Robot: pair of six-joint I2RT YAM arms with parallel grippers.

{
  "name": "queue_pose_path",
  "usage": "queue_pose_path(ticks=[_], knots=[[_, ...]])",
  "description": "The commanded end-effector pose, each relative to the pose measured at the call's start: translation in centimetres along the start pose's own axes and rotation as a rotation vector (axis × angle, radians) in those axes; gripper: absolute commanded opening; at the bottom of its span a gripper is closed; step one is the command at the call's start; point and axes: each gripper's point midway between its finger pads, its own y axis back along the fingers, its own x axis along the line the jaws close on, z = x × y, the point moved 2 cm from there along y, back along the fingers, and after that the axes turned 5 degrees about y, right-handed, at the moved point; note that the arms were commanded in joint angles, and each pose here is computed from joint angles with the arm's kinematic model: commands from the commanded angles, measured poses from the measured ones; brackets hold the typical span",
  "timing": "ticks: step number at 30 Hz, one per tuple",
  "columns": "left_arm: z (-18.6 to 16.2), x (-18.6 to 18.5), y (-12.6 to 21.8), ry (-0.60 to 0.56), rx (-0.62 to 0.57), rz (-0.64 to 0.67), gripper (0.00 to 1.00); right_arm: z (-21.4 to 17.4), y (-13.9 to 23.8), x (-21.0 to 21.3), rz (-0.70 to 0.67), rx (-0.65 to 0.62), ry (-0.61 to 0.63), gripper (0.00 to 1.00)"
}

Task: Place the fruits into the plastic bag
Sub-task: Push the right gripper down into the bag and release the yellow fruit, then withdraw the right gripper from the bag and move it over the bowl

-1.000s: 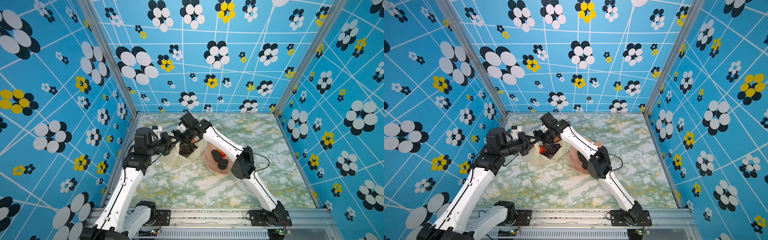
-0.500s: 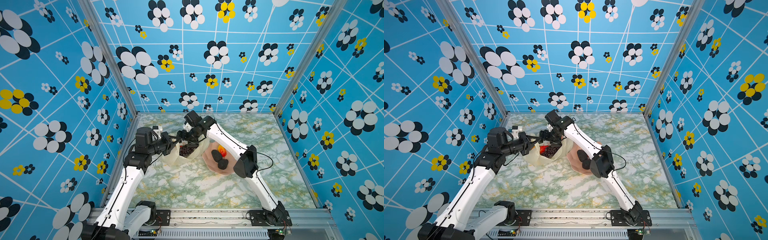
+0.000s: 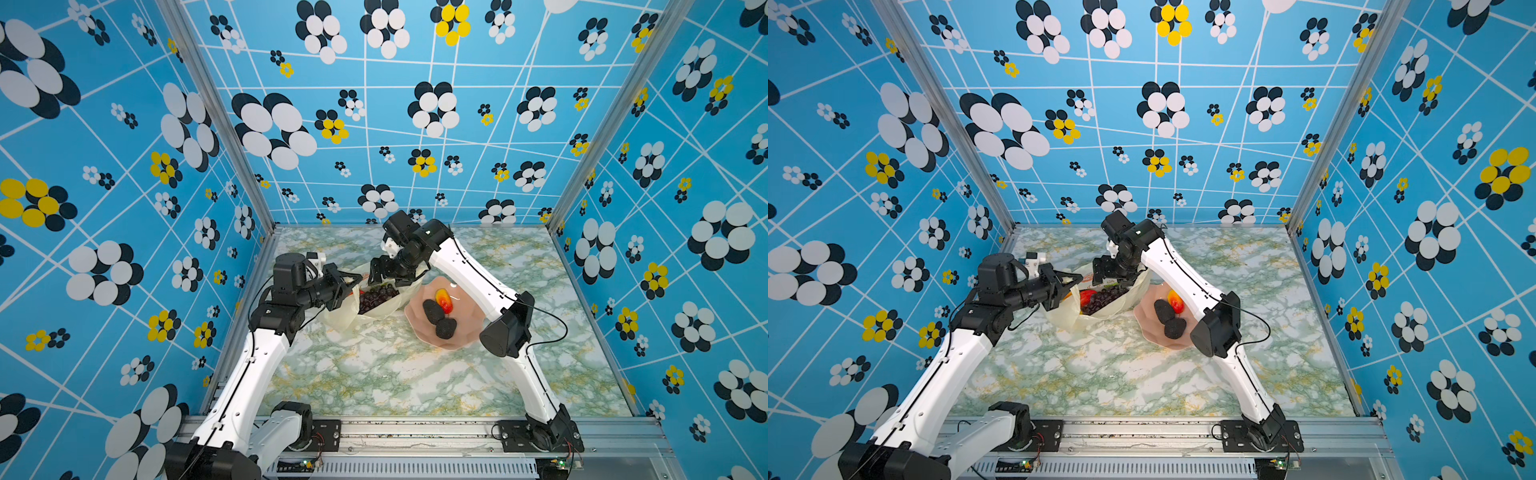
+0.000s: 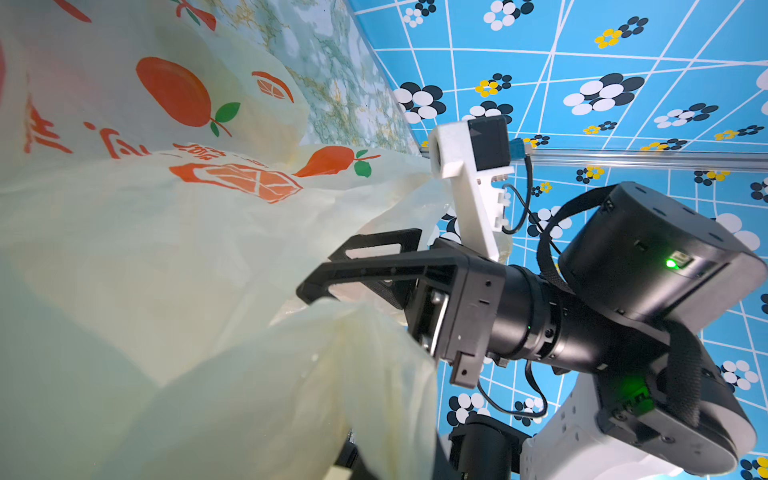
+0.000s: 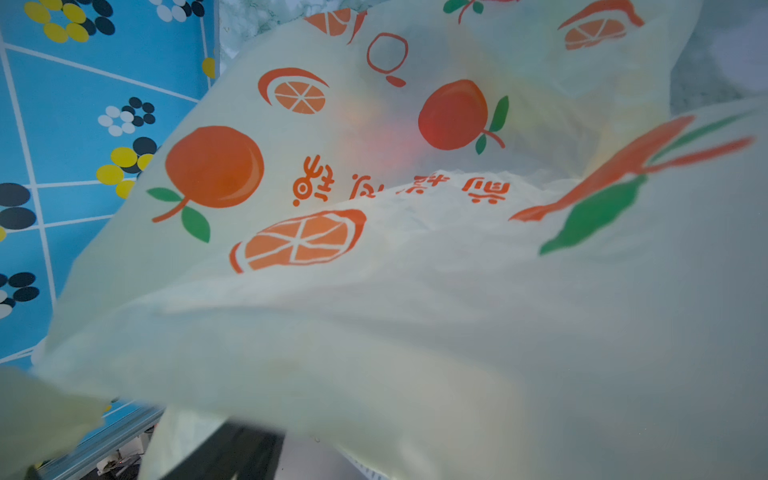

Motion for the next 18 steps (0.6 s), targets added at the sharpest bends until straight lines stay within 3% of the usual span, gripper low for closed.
queue_pose_path(ticks=[1, 9, 18], knots=[[0.5, -1.4, 0.3, -0.034, -0.021, -0.03, 0.0, -0.4, 4.5, 1.3, 0.025, -0.047, 0.052, 0.89], [0.5, -1.2, 0.3, -0.032, -0.019, -0.024, 0.0, -0.2, 9.0, 5.0, 0.214, -0.115, 0.084, 0.89], [0.4, -1.1, 0.3, -0.034, -0.02, -0.026, 0.0, 1.4, 12.4, 11.9, 0.658, -0.168, 0.095, 0.89]])
